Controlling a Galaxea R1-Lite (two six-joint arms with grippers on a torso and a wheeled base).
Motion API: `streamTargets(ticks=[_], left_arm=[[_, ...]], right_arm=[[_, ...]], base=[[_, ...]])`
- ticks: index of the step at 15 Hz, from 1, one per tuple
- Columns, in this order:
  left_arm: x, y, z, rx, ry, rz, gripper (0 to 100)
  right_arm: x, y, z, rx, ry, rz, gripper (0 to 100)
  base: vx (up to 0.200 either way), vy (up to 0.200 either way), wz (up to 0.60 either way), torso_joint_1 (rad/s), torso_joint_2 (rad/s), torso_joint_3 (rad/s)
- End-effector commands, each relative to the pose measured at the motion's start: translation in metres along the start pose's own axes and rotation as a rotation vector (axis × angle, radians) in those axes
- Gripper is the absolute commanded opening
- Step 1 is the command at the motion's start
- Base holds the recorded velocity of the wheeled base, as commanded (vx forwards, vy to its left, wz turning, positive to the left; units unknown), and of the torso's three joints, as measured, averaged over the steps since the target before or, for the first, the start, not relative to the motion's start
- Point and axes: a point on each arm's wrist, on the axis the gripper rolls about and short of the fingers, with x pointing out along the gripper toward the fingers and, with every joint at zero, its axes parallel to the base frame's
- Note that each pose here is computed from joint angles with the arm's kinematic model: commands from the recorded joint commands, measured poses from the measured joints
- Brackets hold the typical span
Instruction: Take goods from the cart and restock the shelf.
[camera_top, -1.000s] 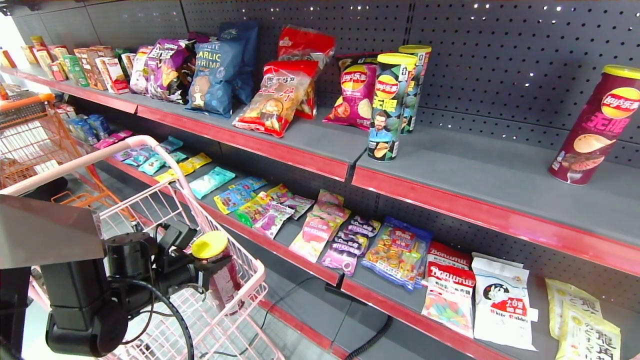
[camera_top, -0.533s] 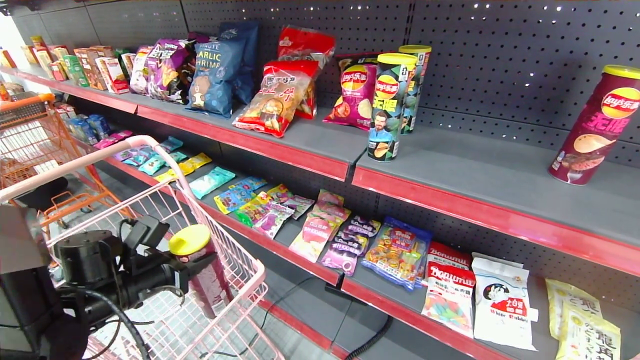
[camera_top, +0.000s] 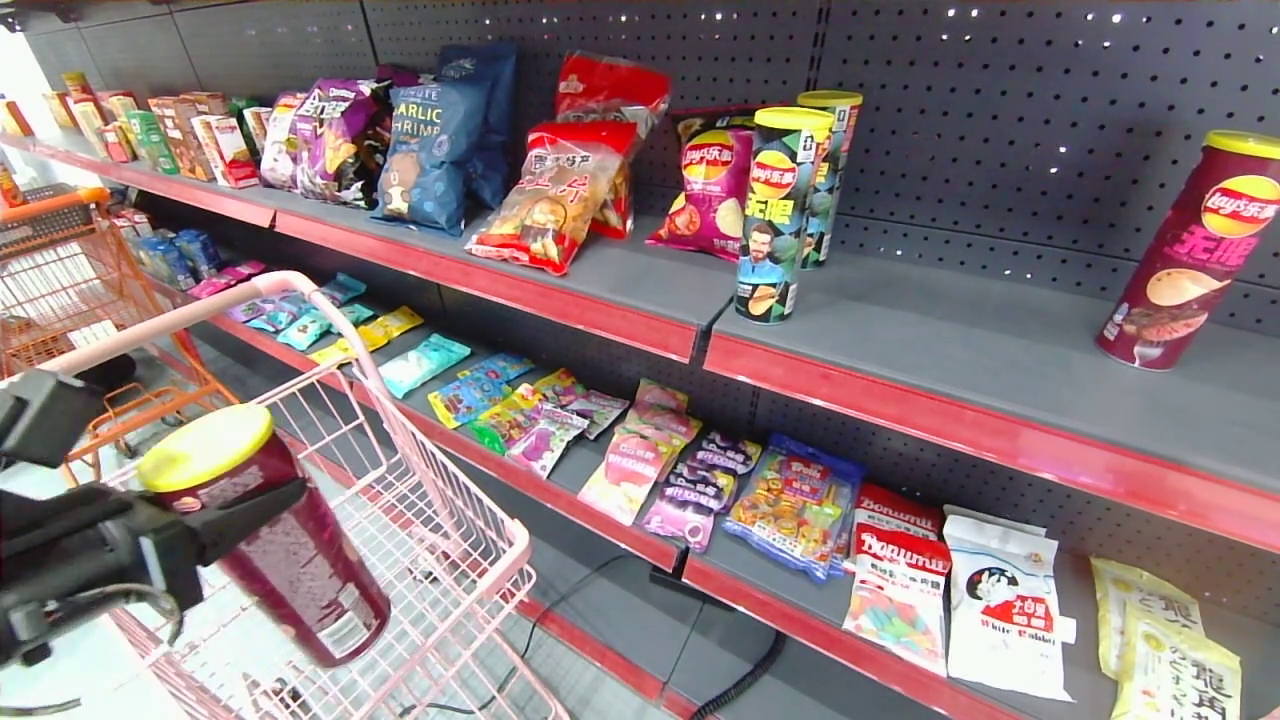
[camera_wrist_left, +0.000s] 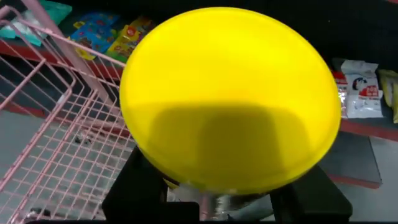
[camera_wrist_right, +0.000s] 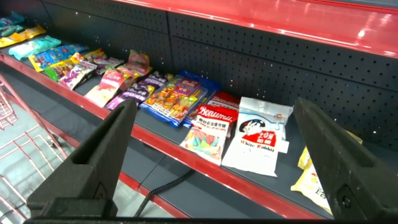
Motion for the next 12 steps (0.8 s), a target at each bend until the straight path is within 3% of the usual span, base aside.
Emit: streamTargets(ticks=[1,6,10,12], left_arm=[[-0.095,-0.050,0.033,0.087,-0.190,0.028,0],[-0.108,-0.056,0.027,0.104,-0.236,0.116,0],[-0.108,-0.051,0.025,0.087,-0.232,0.310,0],[-0.106,-0.050,0.021,0.085,-0.215,0.333,0]], right_arm=[[0.000,0.000,0.000,-0.001,0.001,0.000,100],[0.000,0.000,0.000,-0.001,0.001,0.000,100],[0.000,0.000,0.000,-0.001,0.001,0.000,100],[0.000,0.000,0.000,0.000,0.001,0.000,100]], base=[[0.000,0.000,0.00,0.000,0.00,0.000],[0.000,0.000,0.00,0.119,-0.31,-0.182],[0.000,0.000,0.00,0.220,-0.54,-0.317],[0.000,0.000,0.00,0.190,-0.42,-0.244]])
